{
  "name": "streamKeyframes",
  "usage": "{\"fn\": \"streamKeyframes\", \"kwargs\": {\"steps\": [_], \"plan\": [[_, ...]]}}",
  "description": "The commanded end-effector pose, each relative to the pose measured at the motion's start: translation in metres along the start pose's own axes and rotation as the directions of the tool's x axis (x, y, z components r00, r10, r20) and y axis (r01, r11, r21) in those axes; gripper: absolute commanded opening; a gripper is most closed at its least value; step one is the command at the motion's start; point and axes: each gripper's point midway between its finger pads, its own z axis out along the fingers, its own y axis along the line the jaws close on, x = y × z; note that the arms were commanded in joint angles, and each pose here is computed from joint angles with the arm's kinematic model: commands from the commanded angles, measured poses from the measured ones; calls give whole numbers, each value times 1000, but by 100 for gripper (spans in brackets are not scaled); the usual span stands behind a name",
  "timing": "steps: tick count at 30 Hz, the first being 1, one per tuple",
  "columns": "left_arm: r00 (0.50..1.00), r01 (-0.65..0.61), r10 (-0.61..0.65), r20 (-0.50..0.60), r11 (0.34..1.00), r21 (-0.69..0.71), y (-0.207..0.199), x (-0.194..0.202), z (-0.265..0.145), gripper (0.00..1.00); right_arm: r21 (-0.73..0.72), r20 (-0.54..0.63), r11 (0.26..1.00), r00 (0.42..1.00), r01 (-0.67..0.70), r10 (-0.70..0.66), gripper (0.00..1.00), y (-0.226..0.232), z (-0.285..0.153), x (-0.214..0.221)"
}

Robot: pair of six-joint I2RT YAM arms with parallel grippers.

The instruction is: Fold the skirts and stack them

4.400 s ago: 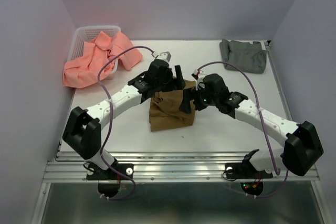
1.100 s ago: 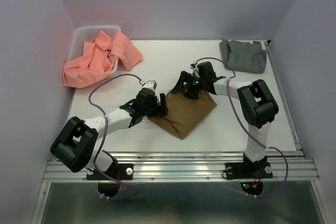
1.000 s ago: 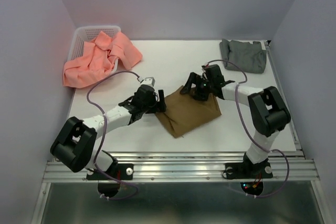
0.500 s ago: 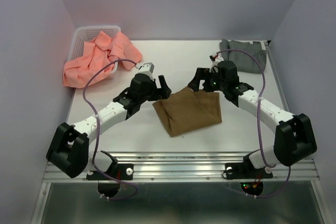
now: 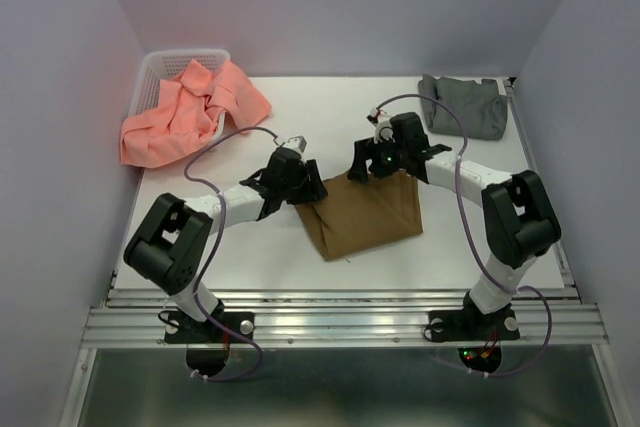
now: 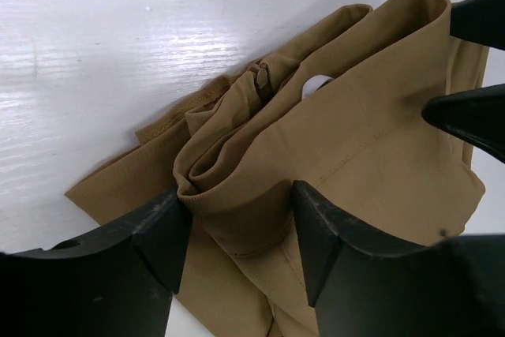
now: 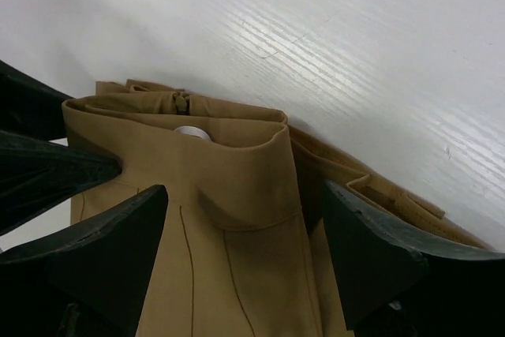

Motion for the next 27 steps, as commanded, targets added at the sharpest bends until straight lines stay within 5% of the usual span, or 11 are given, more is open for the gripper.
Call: {"fn": "streamKeyframes", "kwargs": {"steps": [1,3,5,8,10,13,17,27], "plan": [[999,-6,2,48,997,80,-23,-21,3,61,-38,13,999,999,34,-33,83,5,12,-12],[999,-3,-1,46,997,80,-24,-21,5,51,-32,-15,999,1000,16,-17,82,0,18,-3],[999,-2,-3,49,996,86,-26,-23,5,44,-20,-26,1000,1000,3,-3,70,-3,22,0],[998,-7,2,57,996,94,-28,-26,3,41,-10,-64,1000,998,-21,20,64,-8,27,8],[998,-12,5,65,994,106,-33,-31,1,29,-15,-58,1000,998,-26,25,36,-5,27,3],[997,-25,16,77,992,124,-41,-39,-4,20,-28,-24,999,999,-29,29,20,4,17,-11],[995,-44,30,99,989,144,-53,-48,-14,4,0,75,1000,997,-28,28,19,17,-16,-41],[979,-130,93,182,970,205,-95,-64,-45,3,164,219,972,967,-169,131,16,11,-80,-44]]}}
